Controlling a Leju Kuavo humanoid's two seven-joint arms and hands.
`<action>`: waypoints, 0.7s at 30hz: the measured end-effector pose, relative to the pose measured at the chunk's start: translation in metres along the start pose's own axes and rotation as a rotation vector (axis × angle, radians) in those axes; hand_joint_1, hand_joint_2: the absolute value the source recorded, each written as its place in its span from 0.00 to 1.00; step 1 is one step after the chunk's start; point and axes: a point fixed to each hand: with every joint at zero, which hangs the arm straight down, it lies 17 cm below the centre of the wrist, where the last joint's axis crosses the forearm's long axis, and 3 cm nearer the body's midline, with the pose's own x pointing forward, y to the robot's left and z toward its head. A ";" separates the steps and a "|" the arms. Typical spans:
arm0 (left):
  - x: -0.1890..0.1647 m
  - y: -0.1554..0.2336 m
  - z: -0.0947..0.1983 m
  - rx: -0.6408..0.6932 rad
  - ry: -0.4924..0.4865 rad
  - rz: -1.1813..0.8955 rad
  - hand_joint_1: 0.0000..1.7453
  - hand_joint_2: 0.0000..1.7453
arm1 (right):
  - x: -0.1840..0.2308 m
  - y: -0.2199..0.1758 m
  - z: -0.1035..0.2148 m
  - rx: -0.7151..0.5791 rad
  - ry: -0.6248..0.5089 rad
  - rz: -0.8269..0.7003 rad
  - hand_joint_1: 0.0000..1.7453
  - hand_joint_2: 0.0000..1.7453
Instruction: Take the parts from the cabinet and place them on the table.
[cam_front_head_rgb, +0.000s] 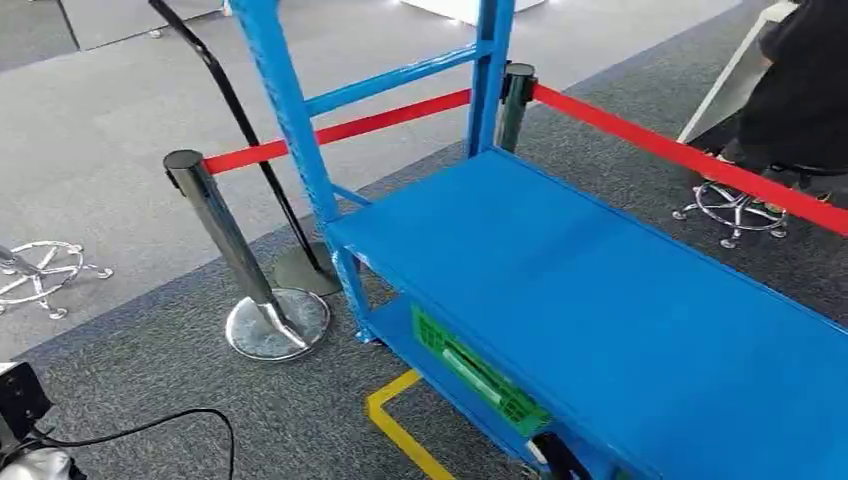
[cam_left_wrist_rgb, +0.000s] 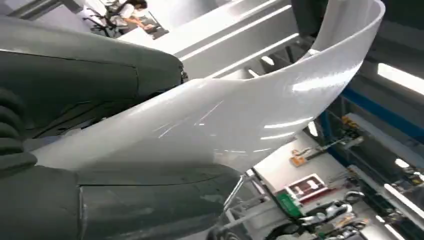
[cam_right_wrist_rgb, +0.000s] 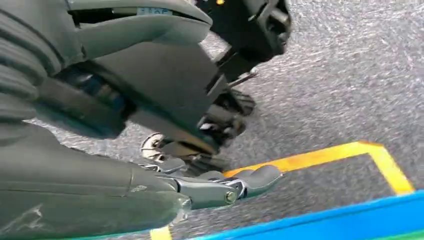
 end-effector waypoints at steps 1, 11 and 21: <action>-0.001 0.002 0.000 0.003 0.002 -0.004 1.00 1.00 | 0.001 0.002 -0.001 0.003 -0.002 0.001 0.00 1.00; -0.007 0.010 0.000 0.018 0.012 -0.021 1.00 1.00 | 0.012 0.005 -0.006 0.012 -0.019 0.012 0.00 1.00; -0.007 0.012 -0.001 0.015 0.001 -0.038 1.00 1.00 | 0.014 0.013 -0.007 0.021 -0.023 0.005 0.00 1.00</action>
